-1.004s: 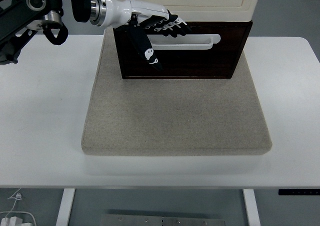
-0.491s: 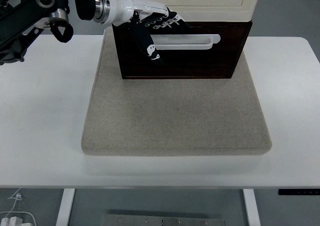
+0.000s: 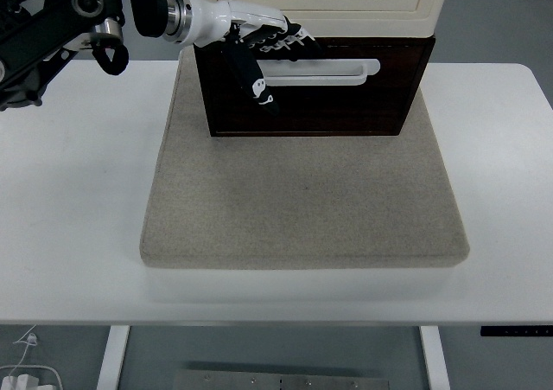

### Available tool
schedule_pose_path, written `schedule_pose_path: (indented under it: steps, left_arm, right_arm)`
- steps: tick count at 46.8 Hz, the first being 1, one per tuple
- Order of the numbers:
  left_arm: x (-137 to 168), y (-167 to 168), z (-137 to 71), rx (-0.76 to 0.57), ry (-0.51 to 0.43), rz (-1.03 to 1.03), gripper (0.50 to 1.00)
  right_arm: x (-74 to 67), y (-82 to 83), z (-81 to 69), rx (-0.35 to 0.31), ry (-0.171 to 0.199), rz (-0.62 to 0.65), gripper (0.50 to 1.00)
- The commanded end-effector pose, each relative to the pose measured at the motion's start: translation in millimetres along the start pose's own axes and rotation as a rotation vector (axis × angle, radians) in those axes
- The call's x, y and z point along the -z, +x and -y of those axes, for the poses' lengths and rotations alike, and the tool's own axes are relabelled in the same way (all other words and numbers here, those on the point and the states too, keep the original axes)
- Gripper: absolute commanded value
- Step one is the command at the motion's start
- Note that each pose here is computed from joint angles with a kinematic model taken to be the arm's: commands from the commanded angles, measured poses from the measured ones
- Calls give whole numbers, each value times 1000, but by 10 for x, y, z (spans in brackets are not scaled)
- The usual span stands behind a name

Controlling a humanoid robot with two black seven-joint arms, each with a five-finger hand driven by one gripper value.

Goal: Open the drawer under the combination cabinet

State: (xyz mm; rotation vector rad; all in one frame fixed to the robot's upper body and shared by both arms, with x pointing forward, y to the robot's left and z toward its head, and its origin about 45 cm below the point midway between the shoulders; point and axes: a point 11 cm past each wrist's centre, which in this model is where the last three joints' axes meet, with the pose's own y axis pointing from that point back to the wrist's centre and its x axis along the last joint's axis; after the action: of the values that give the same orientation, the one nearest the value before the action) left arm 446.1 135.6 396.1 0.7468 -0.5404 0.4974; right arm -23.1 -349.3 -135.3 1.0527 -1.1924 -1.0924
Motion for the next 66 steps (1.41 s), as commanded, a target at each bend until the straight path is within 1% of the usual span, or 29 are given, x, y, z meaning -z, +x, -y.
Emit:
schedule_pose_path:
  steps: [1,3,19,35,66]
  left_arm:
    - [-58,-111,101,31,-9,9,1000]
    - [-55,-153,133,42,-6,10,1000]
    - [-108,-198,194,43,-11,14,1000]
    - [-165,-132,201,4,-16,8,1000]
    - [-112,-150,266,-25,3,-12,1000]
  right_arm:
    - [0,0,0,0,0,0,928]
    - [1,0,0,0,1,0,928]
    - [1,0,0,0,1,0,928]
    - [0,0,0,0,0,0,928]
    - [0,0,0,0,0,0,928]
